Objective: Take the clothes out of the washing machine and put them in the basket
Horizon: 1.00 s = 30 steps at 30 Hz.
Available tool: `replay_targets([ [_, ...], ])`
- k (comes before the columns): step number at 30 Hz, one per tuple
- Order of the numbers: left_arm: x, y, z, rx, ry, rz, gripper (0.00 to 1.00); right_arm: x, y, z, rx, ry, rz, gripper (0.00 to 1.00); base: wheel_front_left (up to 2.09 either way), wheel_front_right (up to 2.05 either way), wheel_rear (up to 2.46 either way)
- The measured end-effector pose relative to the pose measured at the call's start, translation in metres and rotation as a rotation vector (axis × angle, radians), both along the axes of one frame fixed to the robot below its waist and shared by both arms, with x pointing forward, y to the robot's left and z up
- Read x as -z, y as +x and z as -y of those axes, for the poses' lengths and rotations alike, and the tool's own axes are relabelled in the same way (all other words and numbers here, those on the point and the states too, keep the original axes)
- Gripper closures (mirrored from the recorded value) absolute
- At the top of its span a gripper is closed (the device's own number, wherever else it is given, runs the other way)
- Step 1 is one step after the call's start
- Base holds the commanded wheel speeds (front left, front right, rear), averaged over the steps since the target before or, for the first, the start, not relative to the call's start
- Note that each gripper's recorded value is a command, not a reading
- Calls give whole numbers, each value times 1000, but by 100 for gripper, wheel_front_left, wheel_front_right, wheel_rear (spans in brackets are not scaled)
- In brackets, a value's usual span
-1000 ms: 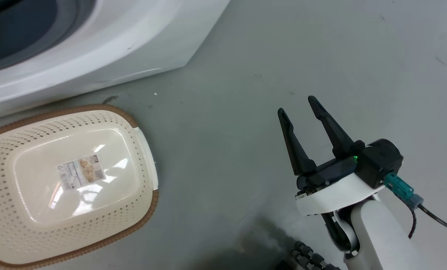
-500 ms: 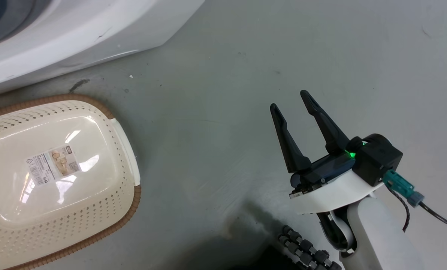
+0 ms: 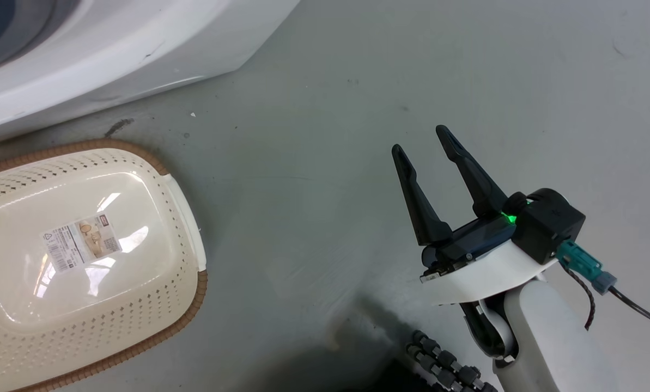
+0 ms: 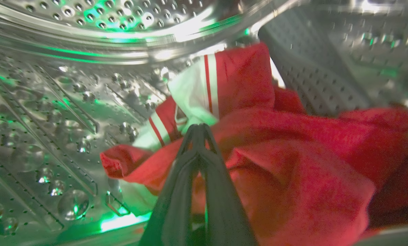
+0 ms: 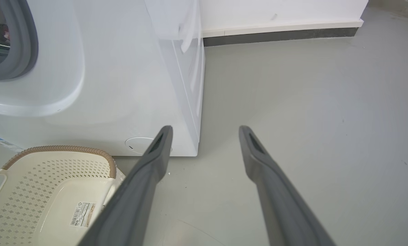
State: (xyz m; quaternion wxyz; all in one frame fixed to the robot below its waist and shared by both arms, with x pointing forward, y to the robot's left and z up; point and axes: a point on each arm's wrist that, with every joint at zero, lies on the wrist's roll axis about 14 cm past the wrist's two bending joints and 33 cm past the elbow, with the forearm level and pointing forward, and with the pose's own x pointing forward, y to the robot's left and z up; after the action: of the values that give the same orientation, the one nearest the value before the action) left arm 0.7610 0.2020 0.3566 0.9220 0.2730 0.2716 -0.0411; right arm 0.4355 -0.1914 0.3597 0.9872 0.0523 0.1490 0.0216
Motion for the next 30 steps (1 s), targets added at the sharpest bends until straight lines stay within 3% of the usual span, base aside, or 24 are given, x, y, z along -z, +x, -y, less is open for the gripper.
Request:
replay_targets([
  [11, -28, -15, 26, 41, -192, 239, 100, -28, -3, 5, 7, -24, 62, 0, 0, 0, 0],
  [30, -145, -120, 30, 11, -449, 548, 100, -100, -54, 8, 44, -43, 195, 0, 0, 0, 0],
])
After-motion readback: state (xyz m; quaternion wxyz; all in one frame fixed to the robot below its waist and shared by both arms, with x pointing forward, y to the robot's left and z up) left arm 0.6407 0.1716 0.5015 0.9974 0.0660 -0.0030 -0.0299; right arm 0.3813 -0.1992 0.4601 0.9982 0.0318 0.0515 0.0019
